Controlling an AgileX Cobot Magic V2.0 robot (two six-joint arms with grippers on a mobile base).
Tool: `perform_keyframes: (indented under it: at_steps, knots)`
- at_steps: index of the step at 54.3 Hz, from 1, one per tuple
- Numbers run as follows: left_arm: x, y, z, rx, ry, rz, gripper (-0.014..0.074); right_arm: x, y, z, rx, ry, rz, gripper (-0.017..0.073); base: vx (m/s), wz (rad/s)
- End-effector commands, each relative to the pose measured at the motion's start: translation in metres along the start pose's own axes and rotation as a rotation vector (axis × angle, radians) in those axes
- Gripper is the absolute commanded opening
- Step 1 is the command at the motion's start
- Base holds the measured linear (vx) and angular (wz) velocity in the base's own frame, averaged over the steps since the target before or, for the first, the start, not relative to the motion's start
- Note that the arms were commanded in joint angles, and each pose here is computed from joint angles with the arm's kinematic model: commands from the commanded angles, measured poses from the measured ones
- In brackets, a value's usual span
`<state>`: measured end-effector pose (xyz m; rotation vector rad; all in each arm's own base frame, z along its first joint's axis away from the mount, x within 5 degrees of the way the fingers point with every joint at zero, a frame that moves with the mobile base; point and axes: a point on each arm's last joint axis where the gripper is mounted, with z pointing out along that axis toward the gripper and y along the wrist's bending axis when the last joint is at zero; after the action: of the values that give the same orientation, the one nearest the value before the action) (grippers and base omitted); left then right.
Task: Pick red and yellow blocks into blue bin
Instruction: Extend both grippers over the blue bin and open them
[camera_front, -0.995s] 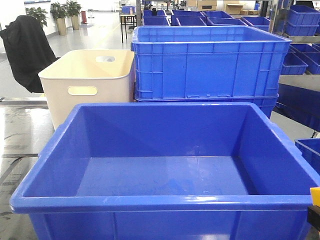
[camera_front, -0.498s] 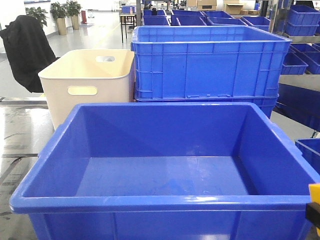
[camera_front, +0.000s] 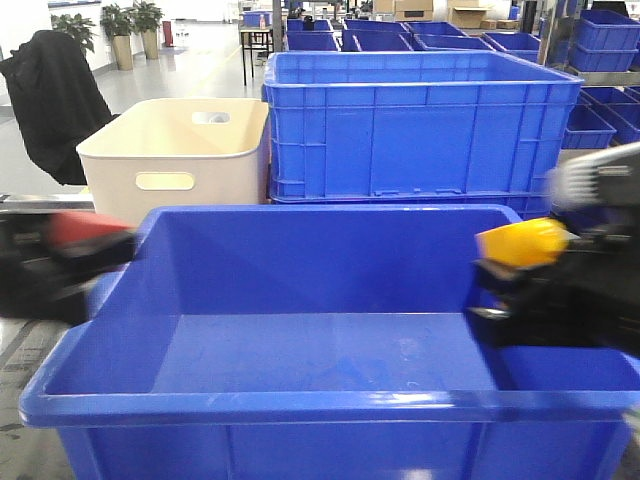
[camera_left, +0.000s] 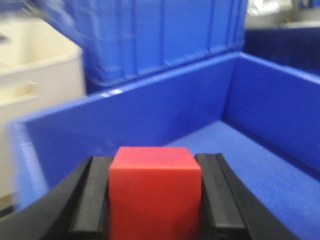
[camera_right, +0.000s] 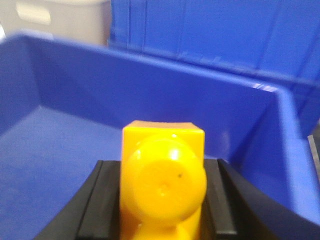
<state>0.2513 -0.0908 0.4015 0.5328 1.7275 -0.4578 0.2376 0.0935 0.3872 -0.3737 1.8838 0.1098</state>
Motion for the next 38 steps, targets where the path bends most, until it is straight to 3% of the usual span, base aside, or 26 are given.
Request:
perform_keyframes:
  at_steps: [1,11,17,29,38]
  knots:
    - [-0.021,0.002,0.026,0.044,-0.053,-0.037,0.0009,-0.021,0.002,0.012,-0.014,-0.101,-0.030,-0.0006,0.00,0.00]
    - [-0.015,-0.002,0.087,0.237,0.062,-0.035,0.0115,-0.011,0.007,0.040,-0.027,-0.039,-0.027,0.0053,0.00,0.00]
    - [-0.014,-0.012,0.104,0.336,0.097,-0.027,0.0250,-0.010,0.007,0.041,-0.029,-0.029,-0.017,0.0176,0.00,0.00]
    - [-0.016,-0.011,0.109,0.295,0.074,-0.017,0.0485,-0.010,0.007,0.040,-0.027,-0.028,-0.017,0.0494,0.00,0.00]
    - [-0.016,-0.010,0.109,0.295,0.074,-0.018,0.0533,-0.010,0.007,0.039,-0.027,-0.029,-0.017,0.0619,0.00,0.00]
